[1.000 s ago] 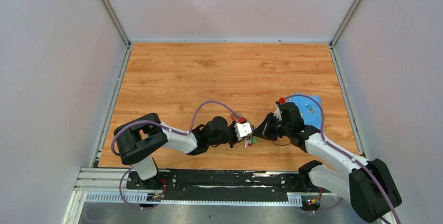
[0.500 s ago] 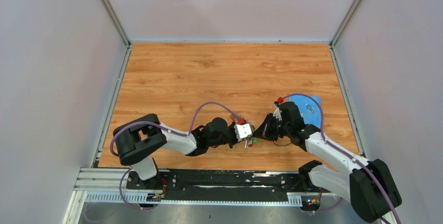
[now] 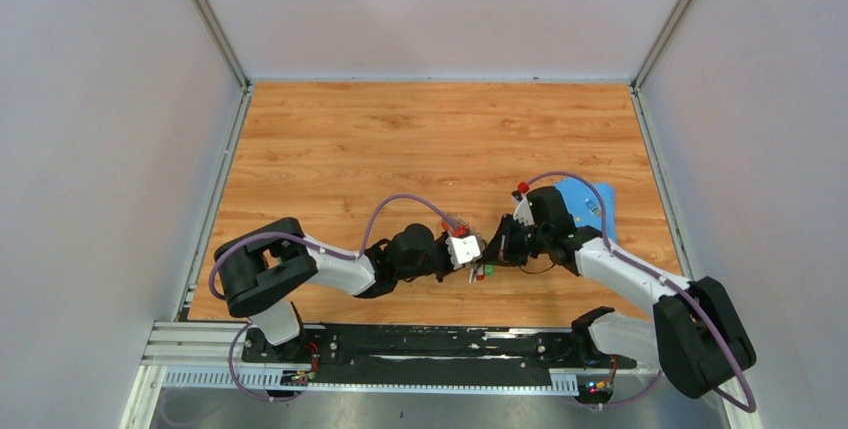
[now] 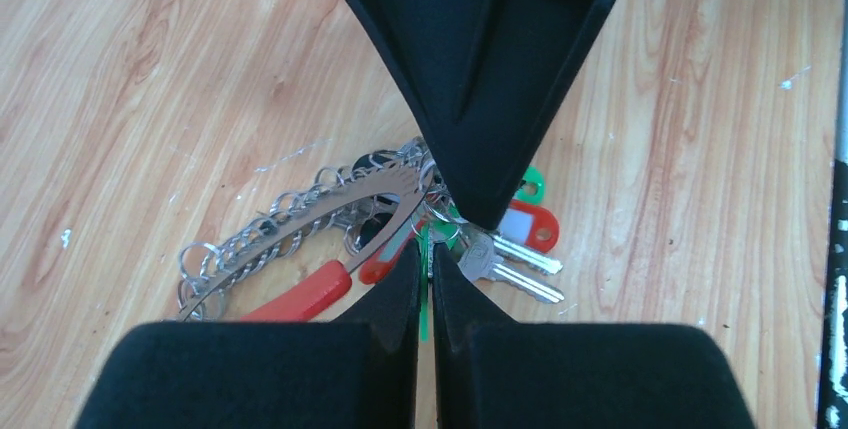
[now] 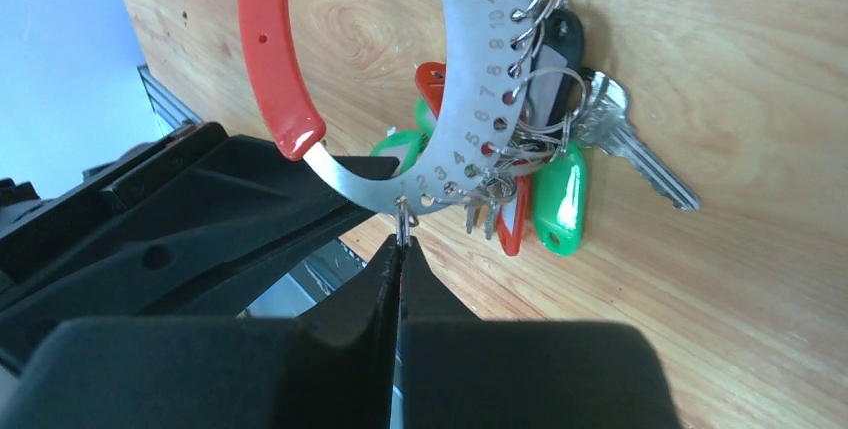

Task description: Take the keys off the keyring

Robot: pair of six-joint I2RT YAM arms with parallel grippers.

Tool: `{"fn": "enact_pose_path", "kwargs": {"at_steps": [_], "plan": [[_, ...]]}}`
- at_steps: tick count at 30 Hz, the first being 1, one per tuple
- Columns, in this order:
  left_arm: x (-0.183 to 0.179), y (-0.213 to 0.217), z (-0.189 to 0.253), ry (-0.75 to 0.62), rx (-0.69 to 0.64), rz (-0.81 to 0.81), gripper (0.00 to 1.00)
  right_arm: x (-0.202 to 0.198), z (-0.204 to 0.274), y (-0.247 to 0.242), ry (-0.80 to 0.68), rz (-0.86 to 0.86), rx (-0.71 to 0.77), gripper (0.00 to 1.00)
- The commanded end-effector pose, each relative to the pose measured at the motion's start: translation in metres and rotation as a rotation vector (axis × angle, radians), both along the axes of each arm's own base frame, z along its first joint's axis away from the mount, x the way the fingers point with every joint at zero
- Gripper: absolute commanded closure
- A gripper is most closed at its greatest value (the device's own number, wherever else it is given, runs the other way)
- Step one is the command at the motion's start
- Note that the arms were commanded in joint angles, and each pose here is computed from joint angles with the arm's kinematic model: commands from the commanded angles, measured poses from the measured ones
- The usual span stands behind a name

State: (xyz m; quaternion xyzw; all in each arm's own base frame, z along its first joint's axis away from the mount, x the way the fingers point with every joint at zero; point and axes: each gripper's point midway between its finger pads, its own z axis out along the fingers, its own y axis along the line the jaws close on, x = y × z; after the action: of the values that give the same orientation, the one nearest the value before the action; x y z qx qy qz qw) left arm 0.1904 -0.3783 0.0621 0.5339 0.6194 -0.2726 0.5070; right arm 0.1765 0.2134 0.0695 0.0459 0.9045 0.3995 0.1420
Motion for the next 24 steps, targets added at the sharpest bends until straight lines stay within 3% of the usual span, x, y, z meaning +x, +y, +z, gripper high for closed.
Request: {"fn": "enact_pose_path", "kwargs": {"at_steps": [1, 13, 24], "plan": [[0.021, 0.002, 0.025, -0.085, -0.049, 0.061, 1.0, -0.021, 0.004, 0.005, 0.057, 0.169, 0.032, 0.99], [0.015, -0.002, 0.039, -0.114, -0.076, 0.001, 1.0, -0.041, -0.002, 0.003, 0.195, 0.339, -0.001, 0.99], [0.01, -0.003, 0.049, -0.103, -0.095, -0.019, 1.0, -0.035, -0.001, 0.0, 0.181, 0.393, -0.064, 0.99]]}}
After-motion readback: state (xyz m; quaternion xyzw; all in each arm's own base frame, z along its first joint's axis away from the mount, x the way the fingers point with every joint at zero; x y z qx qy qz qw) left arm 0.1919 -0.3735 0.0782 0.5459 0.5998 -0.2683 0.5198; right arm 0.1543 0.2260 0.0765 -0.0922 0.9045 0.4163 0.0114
